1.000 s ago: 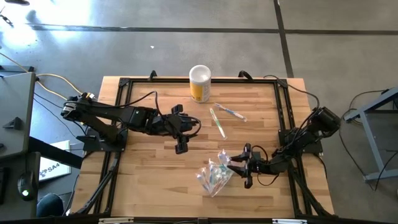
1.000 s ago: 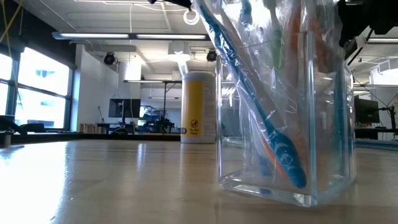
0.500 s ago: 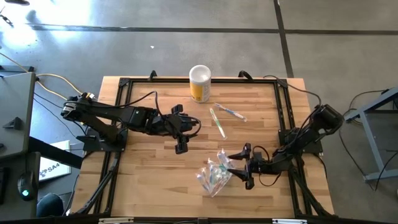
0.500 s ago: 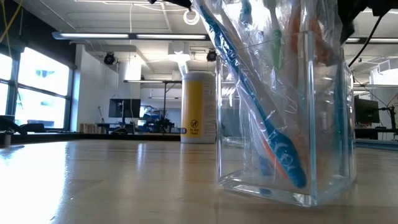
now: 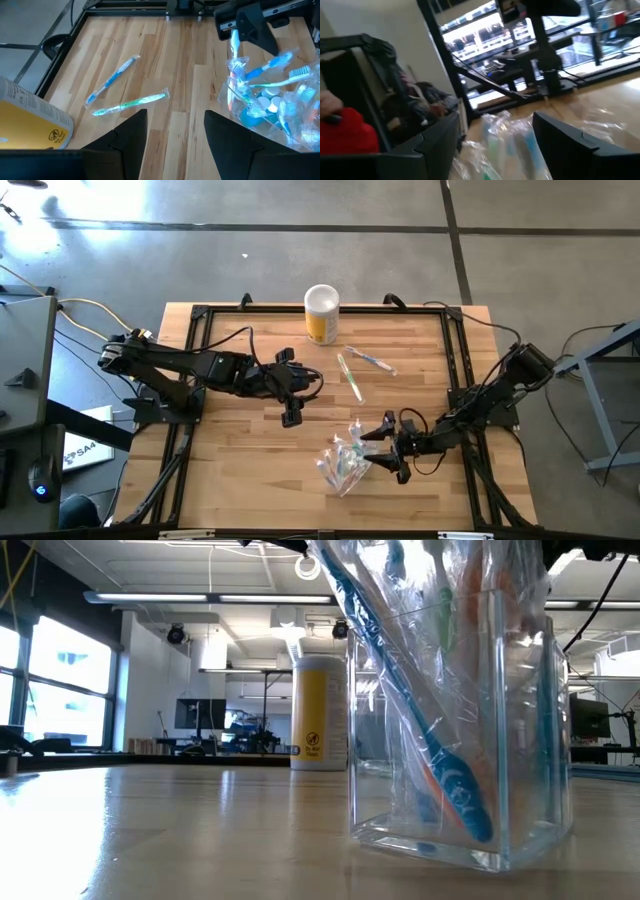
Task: Pick & Place toothbrushing station
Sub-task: Put the blue toothbrush in the transparent organizer
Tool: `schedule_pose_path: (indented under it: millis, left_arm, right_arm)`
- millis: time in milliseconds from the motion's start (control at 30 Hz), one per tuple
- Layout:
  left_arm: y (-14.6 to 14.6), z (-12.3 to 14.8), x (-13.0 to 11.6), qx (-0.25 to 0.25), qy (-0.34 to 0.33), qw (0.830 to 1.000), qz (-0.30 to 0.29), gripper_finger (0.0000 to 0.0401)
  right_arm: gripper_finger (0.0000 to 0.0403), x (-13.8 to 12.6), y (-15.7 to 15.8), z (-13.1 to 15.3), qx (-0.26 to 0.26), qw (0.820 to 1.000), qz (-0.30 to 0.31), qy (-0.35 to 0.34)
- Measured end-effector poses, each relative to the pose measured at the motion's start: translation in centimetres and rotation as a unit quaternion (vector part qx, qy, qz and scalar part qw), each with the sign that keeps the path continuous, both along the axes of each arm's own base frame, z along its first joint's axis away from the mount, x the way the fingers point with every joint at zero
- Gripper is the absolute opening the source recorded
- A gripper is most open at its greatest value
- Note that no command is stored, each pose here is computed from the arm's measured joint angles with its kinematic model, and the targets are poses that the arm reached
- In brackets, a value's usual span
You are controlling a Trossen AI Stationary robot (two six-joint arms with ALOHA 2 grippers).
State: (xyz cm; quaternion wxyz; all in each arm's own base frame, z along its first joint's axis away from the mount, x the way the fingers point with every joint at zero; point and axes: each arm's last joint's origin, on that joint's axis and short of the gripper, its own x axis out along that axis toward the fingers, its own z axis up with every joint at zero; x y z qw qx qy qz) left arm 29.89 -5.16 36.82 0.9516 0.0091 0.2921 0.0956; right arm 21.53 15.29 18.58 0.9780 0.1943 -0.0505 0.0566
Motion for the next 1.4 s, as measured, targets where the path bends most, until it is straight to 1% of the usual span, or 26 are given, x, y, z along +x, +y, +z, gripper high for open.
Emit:
schedule_pose_path:
  millis: [100, 267, 367, 433, 500, 600, 800, 900, 1000, 1167, 1233, 1333, 1400]
  left_arm:
    - [0.0, 0.0, 0.0, 0.0, 0.0, 1.0, 0.0, 0.019]
    - [0.0, 0.0, 0.0, 0.0, 0.001, 1.0, 0.0, 0.019]
    - [0.0, -0.1, 0.0, 0.001, 0.004, 1.0, 0.0, 0.019]
    - [0.0, -0.1, 0.0, 0.001, 0.004, 1.0, 0.0, 0.019]
    - [0.0, -0.1, 0.0, 0.001, 0.004, 1.0, 0.0, 0.019]
    - [0.0, -0.1, 0.0, 0.001, 0.004, 1.0, 0.0, 0.019]
    - [0.0, -0.1, 0.0, 0.001, 0.004, 1.0, 0.0, 0.019]
    - [0.0, -0.1, 0.0, 0.001, 0.004, 1.0, 0.0, 0.019]
    - [0.0, -0.1, 0.0, 0.001, 0.004, 1.0, 0.0, 0.019]
    - [0.0, -0.1, 0.0, 0.001, 0.004, 1.0, 0.0, 0.019]
    - [0.0, -0.1, 0.0, 0.001, 0.004, 1.0, 0.0, 0.019]
    - [0.0, -0.1, 0.0, 0.001, 0.004, 1.0, 0.0, 0.019]
    - [0.0, 0.0, -0.1, 0.001, 0.004, 1.0, 0.0, 0.019]
  right_arm:
    - [0.0248, 0.2, -0.3, 0.3, 0.009, 1.0, 0.023, -0.015]
    - [0.0248, 0.4, -0.5, 0.3, 0.021, 0.999, 0.028, -0.014]
    - [0.0248, 0.4, -0.4, 0.3, 0.02, 0.999, 0.028, -0.013]
    - [0.0247, 0.4, -0.4, 0.2, 0.004, 1.0, 0.026, -0.012]
    - [0.0241, 0.4, -0.4, 0.2, 0.003, 1.0, 0.026, -0.013]
    - [0.0214, 0.4, -0.4, 0.2, 0.005, 1.0, 0.026, -0.013]
    - [0.0142, 0.4, -0.4, 0.2, 0.003, 0.999, 0.038, -0.014]
    - [0.0125, 0.4, -0.3, 0.3, 0.005, 0.999, 0.048, -0.019]
    - [0.0128, 0.4, -0.3, 0.4, 0.006, 0.999, 0.048, -0.02]
    - [0.015, 0.3, -0.3, 0.5, 0.006, 0.998, 0.047, -0.028]
    - [0.0157, 0.2, -0.4, 0.8, -0.015, 0.999, 0.032, -0.028]
    - [0.0164, -0.2, -0.6, 1.2, -0.051, 0.999, -0.017, -0.01]
    - [0.0167, -0.6, -0.8, 1.7, -0.046, 0.999, -0.023, -0.007]
